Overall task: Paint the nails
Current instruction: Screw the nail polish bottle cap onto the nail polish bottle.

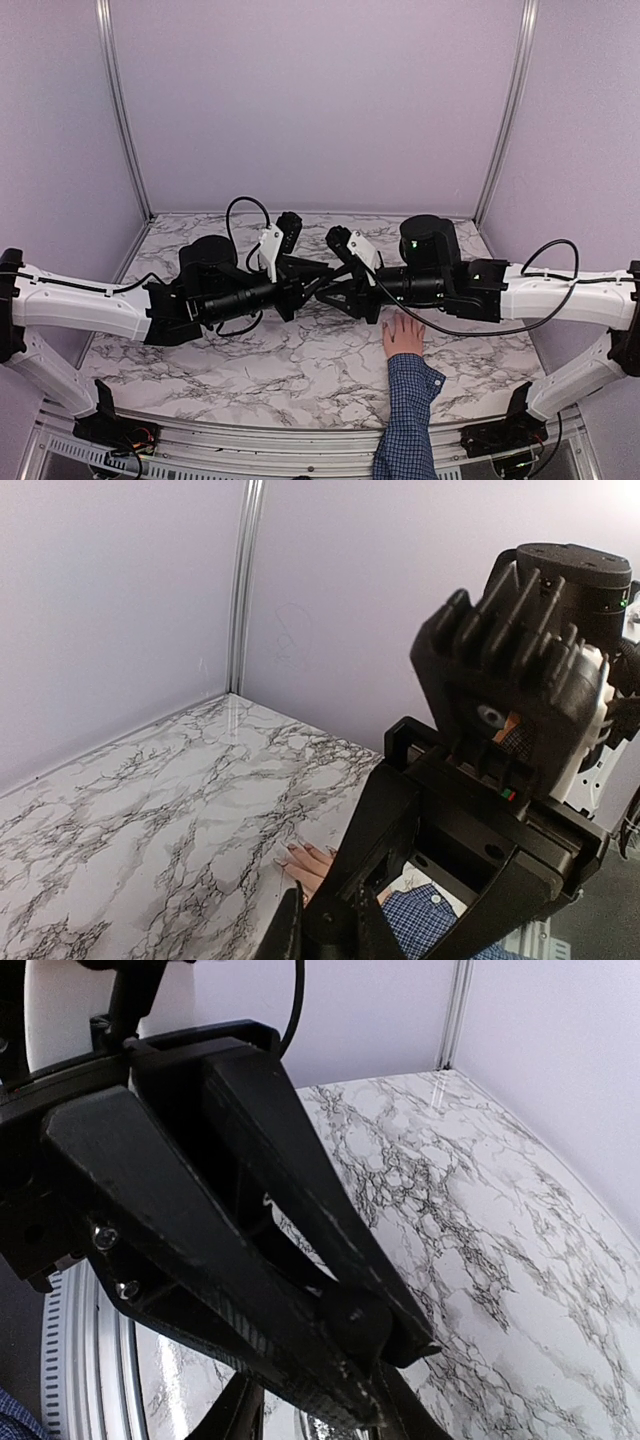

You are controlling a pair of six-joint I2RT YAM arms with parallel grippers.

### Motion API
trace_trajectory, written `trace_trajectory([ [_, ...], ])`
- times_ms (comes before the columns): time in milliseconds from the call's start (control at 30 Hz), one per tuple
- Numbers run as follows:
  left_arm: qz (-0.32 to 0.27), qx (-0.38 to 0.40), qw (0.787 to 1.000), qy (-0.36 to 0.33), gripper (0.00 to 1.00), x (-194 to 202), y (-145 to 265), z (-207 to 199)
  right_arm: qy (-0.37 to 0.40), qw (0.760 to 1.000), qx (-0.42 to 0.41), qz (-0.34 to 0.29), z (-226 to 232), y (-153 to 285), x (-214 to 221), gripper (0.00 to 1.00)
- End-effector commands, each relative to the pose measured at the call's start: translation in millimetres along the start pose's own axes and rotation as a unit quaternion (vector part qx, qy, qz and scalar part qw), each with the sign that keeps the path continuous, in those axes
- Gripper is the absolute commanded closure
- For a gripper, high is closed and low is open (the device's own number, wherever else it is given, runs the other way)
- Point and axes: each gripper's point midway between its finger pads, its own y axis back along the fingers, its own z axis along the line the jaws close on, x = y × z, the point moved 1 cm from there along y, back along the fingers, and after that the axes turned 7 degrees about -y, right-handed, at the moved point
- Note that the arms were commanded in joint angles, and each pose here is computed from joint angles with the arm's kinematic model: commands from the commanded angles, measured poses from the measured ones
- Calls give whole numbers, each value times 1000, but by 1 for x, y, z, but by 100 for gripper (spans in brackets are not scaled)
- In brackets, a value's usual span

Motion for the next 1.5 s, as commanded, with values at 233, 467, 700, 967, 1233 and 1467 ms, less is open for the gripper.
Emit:
trace_trajectory([
  [233,-68,-6,998,19,100,-40,13,3,7,1000,-5,-29,4,4,-12,59],
  [467,-71,8,997,22,100,-40,13,-2,13,999,-10,-50,7,9,-21,69],
  [700,-81,12,996,24,100,-43,17,-2,16,998,-16,-56,10,12,-22,87],
  [967,-76,83,993,19,100,-39,24,-22,27,996,-44,-72,20,22,-26,100],
  [1233,-68,205,976,-12,100,-34,36,-59,69,985,-125,-98,51,41,-33,100],
  [1467,-61,290,955,-28,100,-29,45,-84,106,968,-193,-120,76,58,-37,100],
])
